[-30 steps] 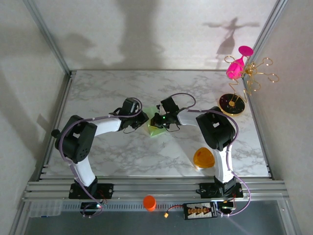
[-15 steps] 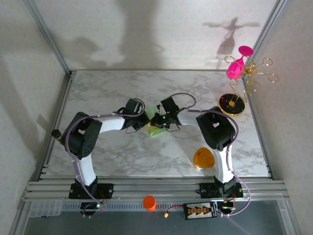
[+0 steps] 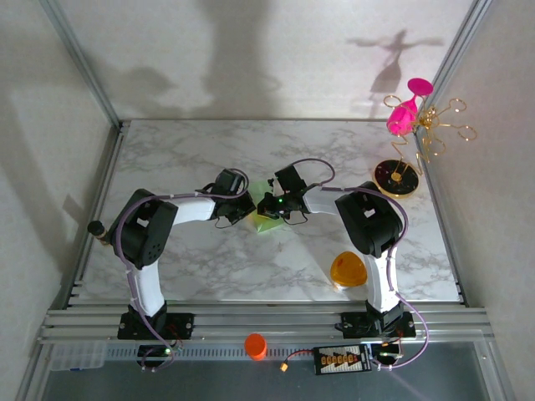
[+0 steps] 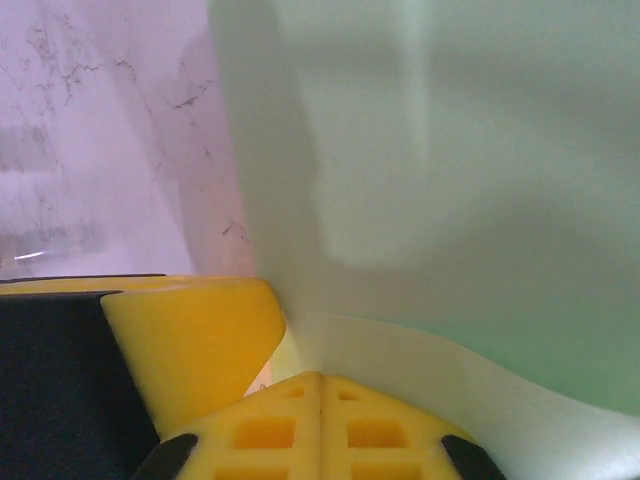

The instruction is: Fold a paper plane with a square sheet of paper (pick it up from the middle)

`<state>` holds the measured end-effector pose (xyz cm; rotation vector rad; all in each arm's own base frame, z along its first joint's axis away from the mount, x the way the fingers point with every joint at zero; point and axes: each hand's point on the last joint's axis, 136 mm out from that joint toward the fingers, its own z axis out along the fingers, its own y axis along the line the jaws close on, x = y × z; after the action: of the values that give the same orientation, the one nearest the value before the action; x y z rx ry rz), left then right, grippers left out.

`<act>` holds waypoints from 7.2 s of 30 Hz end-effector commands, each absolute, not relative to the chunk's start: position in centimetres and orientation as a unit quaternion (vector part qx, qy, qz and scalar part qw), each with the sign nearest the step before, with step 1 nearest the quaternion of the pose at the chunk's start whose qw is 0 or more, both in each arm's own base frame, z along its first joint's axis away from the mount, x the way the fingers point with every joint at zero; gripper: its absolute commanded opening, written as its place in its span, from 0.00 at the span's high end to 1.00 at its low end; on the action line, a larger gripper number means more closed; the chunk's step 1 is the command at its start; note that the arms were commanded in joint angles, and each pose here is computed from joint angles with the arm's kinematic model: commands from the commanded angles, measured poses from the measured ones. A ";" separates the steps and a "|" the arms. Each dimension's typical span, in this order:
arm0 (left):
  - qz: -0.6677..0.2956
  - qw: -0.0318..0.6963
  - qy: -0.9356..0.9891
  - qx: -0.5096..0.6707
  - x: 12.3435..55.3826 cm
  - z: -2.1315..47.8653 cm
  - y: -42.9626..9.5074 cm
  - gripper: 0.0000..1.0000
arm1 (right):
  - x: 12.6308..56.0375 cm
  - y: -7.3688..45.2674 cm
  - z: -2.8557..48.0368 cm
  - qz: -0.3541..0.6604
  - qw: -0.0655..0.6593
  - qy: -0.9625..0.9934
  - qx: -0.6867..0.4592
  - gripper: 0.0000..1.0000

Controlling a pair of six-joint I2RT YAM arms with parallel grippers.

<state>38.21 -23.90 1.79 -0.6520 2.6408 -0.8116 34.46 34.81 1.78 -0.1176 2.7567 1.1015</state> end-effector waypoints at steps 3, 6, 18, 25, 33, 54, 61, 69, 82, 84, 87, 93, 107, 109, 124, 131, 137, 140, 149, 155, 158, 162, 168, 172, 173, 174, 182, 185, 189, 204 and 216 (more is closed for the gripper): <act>-0.247 0.144 0.932 -0.222 37.6 0.6 -23.2 1.00 | 33.4 33.1 0.5 0.339 0.057 0.939 -0.019 1.00; -0.243 0.144 0.933 -0.221 37.5 0.5 -23.1 1.00 | 34.3 33.9 2.9 0.373 0.078 0.924 -0.027 1.00; -0.246 0.154 0.932 -0.217 37.9 1.3 -23.2 1.00 | 35.8 32.1 4.2 0.374 0.119 0.919 -0.034 0.97; -0.251 0.154 0.931 -0.215 37.9 1.5 -23.4 1.00 | 35.6 32.7 3.3 0.380 0.100 0.918 -0.050 0.97; -0.251 0.155 0.932 -0.212 38.0 1.7 -23.4 1.00 | 35.4 31.7 0.8 0.346 0.081 0.934 -0.032 0.96; -0.330 0.128 0.920 -0.166 34.7 5.6 -27.7 0.95 | 33.5 28.4 -3.8 0.245 0.047 0.968 -0.008 0.97; -0.329 0.100 0.924 -0.165 33.5 3.8 -28.2 0.97 | 33.4 28.3 -3.9 0.244 0.045 0.969 -0.006 0.98; -0.310 0.076 0.934 -0.160 32.1 1.7 -27.9 0.96 | 33.4 28.4 -3.9 0.245 0.044 0.969 -0.005 0.97; -0.277 0.058 0.945 -0.162 29.6 -0.9 -25.9 0.95 | 33.3 28.2 -4.2 0.240 0.040 0.970 -0.006 0.98; -0.270 0.053 0.948 -0.158 29.1 -1.2 -25.6 0.95 | 33.3 28.2 -4.2 0.240 0.040 0.970 -0.006 0.98; -0.256 0.047 0.955 -0.146 28.3 -1.0 -25.1 0.95 | 33.4 28.2 -4.2 0.240 0.040 0.970 -0.004 0.97; -0.290 0.139 0.941 -0.107 33.4 6.1 -26.6 0.95 | 33.2 28.1 -4.3 0.241 0.039 0.970 0.005 0.97; -0.304 0.097 0.940 -0.125 33.1 2.1 -28.1 0.95 | 32.8 28.2 -4.4 0.249 0.031 0.968 0.016 0.98; -0.300 0.080 0.943 -0.122 32.2 1.2 -27.9 0.95 | 32.8 28.3 -4.3 0.251 0.031 0.967 0.016 0.98; -0.195 0.018 0.979 -0.054 24.8 -1.1 -23.9 0.94 | 32.7 27.9 -4.9 0.242 0.029 0.969 0.037 0.98; -0.200 0.073 0.975 -0.058 27.1 2.4 -23.9 0.94 | 33.0 28.1 -4.6 0.249 0.034 0.967 0.048 0.98; -0.272 0.187 0.934 -0.132 32.7 7.5 -24.9 0.94 | 34.1 28.5 -2.9 0.273 0.061 0.956 0.085 0.98; -0.324 0.186 0.914 -0.159 33.5 7.6 -26.7 0.95 | 34.4 28.8 -2.3 0.290 0.066 0.949 0.105 0.98; -0.298 0.160 0.920 -0.197 33.7 3.6 -26.5 0.97 | 34.2 28.8 -1.8 0.299 0.068 0.945 0.117 0.98; -0.270 0.127 0.932 -0.206 32.2 0.9 -25.8 0.99 | 34.5 29.4 -1.0 0.313 0.073 0.941 0.103 0.98; -0.253 0.113 0.937 -0.211 31.4 -0.3 -25.3 1.00 | 35.1 30.1 0.4 0.330 0.085 0.937 0.080 0.98; -0.239 0.110 0.940 -0.218 30.8 -1.0 -24.5 1.00 | 35.9 30.9 3.4 0.353 0.119 0.927 0.040 0.98; -0.241 0.108 0.939 -0.219 30.6 -1.1 -24.4 1.00 | 34.4 32.2 5.1 0.389 0.115 0.914 -0.011 0.98; -0.243 0.110 0.939 -0.216 30.6 -1.0 -24.5 1.00 | 33.0 32.7 3.7 0.383 0.087 0.919 -0.022 0.99; -0.243 0.110 0.939 -0.216 30.7 -0.9 -24.5 1.00 | 32.9 32.8 3.5 0.383 0.084 0.920 -0.022 0.99; -0.243 0.111 0.939 -0.216 30.7 -0.9 -24.5 1.00 | 32.8 32.8 3.4 0.383 0.081 0.920 -0.023 0.99; -0.241 0.113 0.939 -0.216 30.6 -0.8 -24.3 1.00 | 31.8 33.7 1.6 0.379 0.046 0.923 -0.037 0.99; -0.237 0.114 0.940 -0.217 30.5 -0.9 -24.1 1.00 | 31.6 33.7 1.1 0.379 0.038 0.924 -0.038 0.99; -0.229 0.109 0.942 -0.218 30.2 -1.3 -23.9 1.00 | 31.9 33.4 0.7 0.365 0.041 0.929 -0.039 0.99; -0.183 0.081 0.954 -0.223 27.7 -3.6 -21.3 1.00 | 41.6 25.7 -0.4 0.314 0.113 0.942 0.023 0.98; -0.233 0.120 0.949 -0.175 31.2 0.8 -24.5 1.00 | 39.5 28.4 6.7 0.372 0.175 0.911 -0.031 0.97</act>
<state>32.23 -25.55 1.70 -0.5297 2.7020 -0.7853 40.62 26.50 5.65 0.0081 2.6169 1.0164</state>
